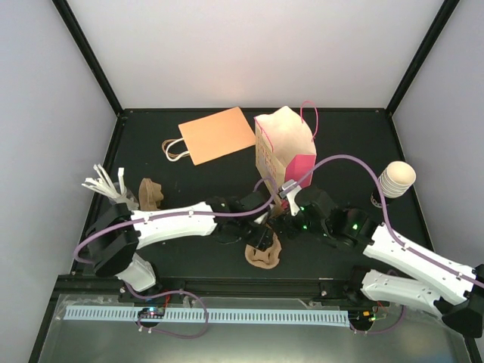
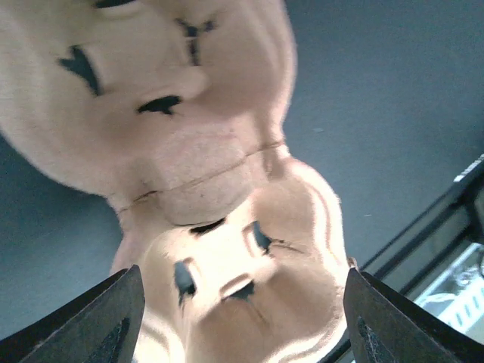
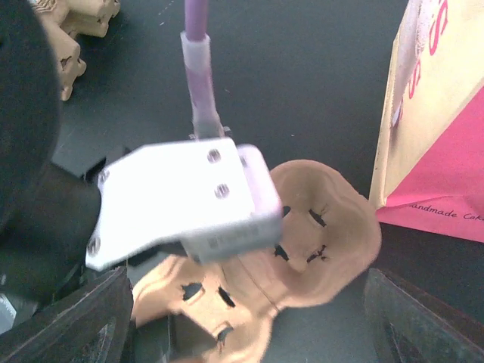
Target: Pack the takeout coffee
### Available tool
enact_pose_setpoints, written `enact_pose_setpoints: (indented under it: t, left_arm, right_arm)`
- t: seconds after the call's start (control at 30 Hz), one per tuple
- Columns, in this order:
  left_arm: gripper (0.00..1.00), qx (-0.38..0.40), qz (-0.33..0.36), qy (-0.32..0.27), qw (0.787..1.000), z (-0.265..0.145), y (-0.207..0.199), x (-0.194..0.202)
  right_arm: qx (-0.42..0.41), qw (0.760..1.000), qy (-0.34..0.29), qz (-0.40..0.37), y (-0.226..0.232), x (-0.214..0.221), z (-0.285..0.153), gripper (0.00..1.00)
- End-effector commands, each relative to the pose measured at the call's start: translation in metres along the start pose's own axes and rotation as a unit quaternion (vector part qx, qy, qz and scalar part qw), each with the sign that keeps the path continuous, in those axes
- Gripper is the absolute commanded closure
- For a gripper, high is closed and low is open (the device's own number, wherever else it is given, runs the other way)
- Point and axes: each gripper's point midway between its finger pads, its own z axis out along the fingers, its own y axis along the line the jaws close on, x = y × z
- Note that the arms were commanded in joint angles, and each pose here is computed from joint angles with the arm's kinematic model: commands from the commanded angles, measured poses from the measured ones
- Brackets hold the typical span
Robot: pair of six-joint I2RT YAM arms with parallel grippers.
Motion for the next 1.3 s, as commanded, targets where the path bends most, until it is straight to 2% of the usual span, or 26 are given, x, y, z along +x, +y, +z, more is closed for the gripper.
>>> enact_pose_setpoints:
  t: [0.0,0.13,0.37,0.43,0.47,0.5,0.53,0.57,0.63,0.7,0.83,1.0,1.27]
  left_arm:
    - [0.25,0.004,0.015,-0.016,1.000,-0.001,-0.029,-0.016]
    - [0.24,-0.054,-0.011,-0.030,0.998,-0.013,-0.008,-0.020]
    - [0.21,-0.012,-0.043,-0.095,0.994,-0.069,0.005,-0.024]
    - [0.21,-0.011,-0.057,-0.105,0.993,-0.080,0.018,-0.022]
    - [0.21,-0.010,-0.063,-0.115,0.991,-0.088,0.025,-0.022]
    - [0.20,-0.013,-0.070,-0.120,0.990,-0.093,0.034,-0.021]
    - [0.20,-0.013,-0.076,-0.128,0.989,-0.099,0.041,-0.021]
    - [0.20,-0.014,-0.084,-0.133,0.987,-0.104,0.050,-0.021]
    - [0.19,-0.014,-0.098,-0.148,0.984,-0.115,0.066,-0.020]
    - [0.18,-0.017,-0.105,-0.166,0.980,-0.126,0.077,-0.019]
    - [0.15,-0.018,-0.110,-0.204,0.972,-0.146,0.090,-0.017]
    - [0.13,-0.020,-0.112,-0.206,0.972,-0.151,0.098,-0.014]
    - [0.11,-0.018,-0.101,-0.197,0.975,-0.148,0.101,-0.012]
  right_arm:
    - [0.016,1.000,-0.012,0.008,-0.006,0.000,-0.002,0.14]
    - [0.029,0.999,-0.022,0.017,-0.012,-0.002,-0.006,0.14]
    - [0.012,0.997,-0.076,-0.013,-0.010,-0.009,-0.017,0.09]
    - [0.001,0.995,-0.091,-0.031,-0.007,-0.011,-0.021,0.11]
    - [-0.023,0.994,-0.092,-0.057,0.001,-0.008,-0.021,0.15]
    - [-0.062,0.991,-0.083,-0.084,0.014,-0.001,-0.019,0.24]
    - [-0.097,0.987,-0.079,-0.105,0.026,0.004,-0.017,0.29]
    - [-0.117,0.984,-0.074,-0.114,0.033,0.008,-0.013,0.28]
    - [-0.123,0.982,-0.060,-0.129,0.038,0.006,-0.004,0.15]
    - [-0.121,0.980,-0.024,-0.153,0.040,0.010,0.005,0.08]
    - [-0.131,0.966,0.020,-0.223,0.042,0.026,0.022,0.05]
    - [-0.114,0.942,0.093,-0.302,0.029,0.052,0.044,0.03]
    - [-0.088,0.936,0.156,-0.304,0.016,0.067,0.065,0.05]
